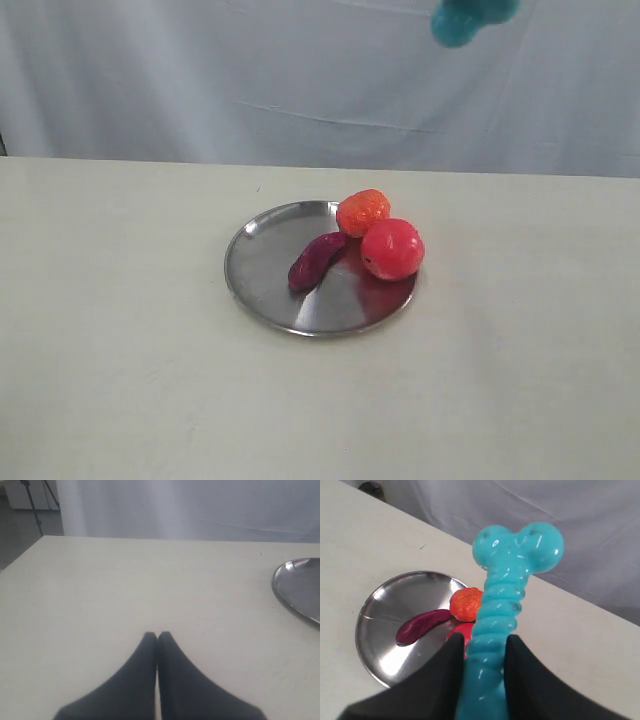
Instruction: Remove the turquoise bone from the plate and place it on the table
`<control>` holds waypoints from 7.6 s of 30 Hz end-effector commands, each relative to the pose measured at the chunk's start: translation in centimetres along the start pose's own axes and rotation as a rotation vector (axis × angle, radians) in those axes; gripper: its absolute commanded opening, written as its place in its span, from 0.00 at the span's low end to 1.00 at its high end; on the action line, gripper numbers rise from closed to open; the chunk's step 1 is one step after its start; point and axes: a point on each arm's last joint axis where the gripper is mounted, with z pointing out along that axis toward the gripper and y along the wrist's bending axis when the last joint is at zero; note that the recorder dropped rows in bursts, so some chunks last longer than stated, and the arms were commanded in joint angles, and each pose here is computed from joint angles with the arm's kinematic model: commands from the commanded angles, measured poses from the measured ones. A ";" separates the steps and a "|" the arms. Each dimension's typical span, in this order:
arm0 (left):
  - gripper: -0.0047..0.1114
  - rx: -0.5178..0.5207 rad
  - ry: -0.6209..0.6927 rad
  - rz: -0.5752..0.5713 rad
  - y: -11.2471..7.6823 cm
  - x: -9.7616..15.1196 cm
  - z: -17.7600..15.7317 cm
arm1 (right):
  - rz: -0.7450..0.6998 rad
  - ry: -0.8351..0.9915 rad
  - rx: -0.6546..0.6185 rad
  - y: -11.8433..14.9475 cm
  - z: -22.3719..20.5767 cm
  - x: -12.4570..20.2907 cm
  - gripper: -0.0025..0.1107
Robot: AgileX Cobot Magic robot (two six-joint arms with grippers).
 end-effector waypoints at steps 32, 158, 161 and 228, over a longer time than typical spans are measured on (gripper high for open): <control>0.04 0.008 -0.004 -0.004 0.0 0.0 0.0 | 0.301 0.418 -0.102 -10.4 20.9 16.0 0.02; 0.04 0.008 -0.004 -0.004 0.0 0.0 0.0 | 0.210 -0.836 0.174 -6.4 -13.0 29.3 0.02; 0.04 0.008 -0.004 -0.004 0.0 0.0 0.0 | 0.283 -0.840 0.174 -6.0 -11.9 30.5 0.02; 0.04 0.008 -0.004 -0.004 0.0 0.0 0.0 | 0.276 -0.508 0.132 -3.5 -1.3 37.9 0.02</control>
